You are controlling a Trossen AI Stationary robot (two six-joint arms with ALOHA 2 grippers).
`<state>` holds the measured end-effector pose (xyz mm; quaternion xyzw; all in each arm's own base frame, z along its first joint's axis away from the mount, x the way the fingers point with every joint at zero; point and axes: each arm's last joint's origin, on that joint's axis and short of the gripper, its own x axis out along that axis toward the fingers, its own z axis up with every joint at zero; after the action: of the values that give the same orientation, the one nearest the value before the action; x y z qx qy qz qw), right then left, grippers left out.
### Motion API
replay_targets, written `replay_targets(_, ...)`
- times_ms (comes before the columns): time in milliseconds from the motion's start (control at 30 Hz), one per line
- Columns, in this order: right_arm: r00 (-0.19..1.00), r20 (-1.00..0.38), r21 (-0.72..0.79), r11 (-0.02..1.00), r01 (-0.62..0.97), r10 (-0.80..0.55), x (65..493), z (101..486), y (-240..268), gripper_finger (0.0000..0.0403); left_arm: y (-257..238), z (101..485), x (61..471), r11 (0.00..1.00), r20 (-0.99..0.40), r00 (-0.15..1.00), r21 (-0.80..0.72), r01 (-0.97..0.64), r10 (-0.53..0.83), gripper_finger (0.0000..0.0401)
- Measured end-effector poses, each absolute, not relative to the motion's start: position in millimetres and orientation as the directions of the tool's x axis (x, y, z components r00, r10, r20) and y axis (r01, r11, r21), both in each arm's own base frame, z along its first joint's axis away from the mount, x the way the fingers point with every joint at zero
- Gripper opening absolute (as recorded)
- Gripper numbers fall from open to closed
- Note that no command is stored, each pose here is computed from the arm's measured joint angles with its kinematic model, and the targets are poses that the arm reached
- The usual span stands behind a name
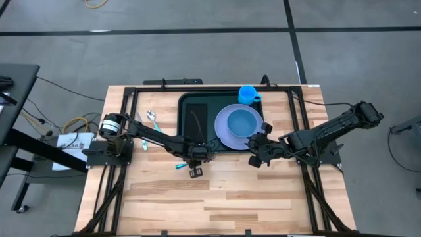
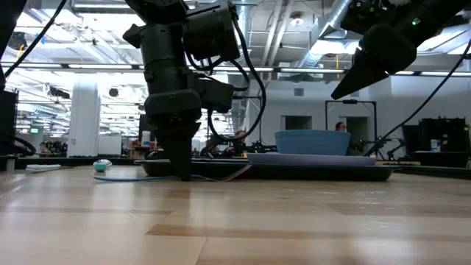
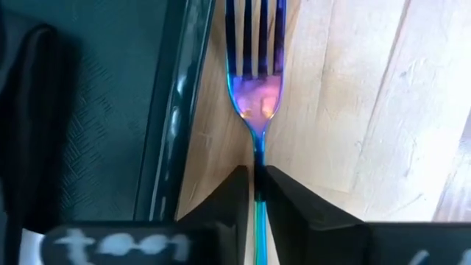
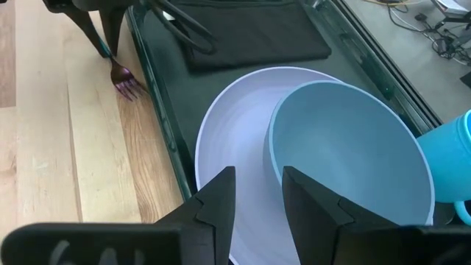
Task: Set up tray
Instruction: Put the iridescent fork on the black napkin
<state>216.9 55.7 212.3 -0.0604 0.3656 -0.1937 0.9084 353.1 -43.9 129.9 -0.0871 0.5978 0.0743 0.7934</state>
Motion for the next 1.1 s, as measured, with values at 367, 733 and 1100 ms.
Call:
replay_targets(367,0.657,-0.641,-0.252,0.918,0.308,-0.396,216.9,212.3,55.7,0.0107,-42.4,129.9,353.4,0.973,-0.961,0.275,-0.053,-0.226,0.011,0.0008)
replay_targets(733,0.657,-0.641,-0.252,0.918,0.307,-0.396,216.8,212.2,55.6,0.0107,-42.7,140.3,359.1,0.960,-0.966,0.256,-0.040,-0.277,0.033,0.0002)
replay_targets(1100,0.656,-0.642,-0.259,0.918,0.301,-0.397,216.7,212.1,55.6,0.0107,-46.5,178.3,374.0,0.921,-0.973,0.232,-0.107,-0.375,-0.019,0.0000)
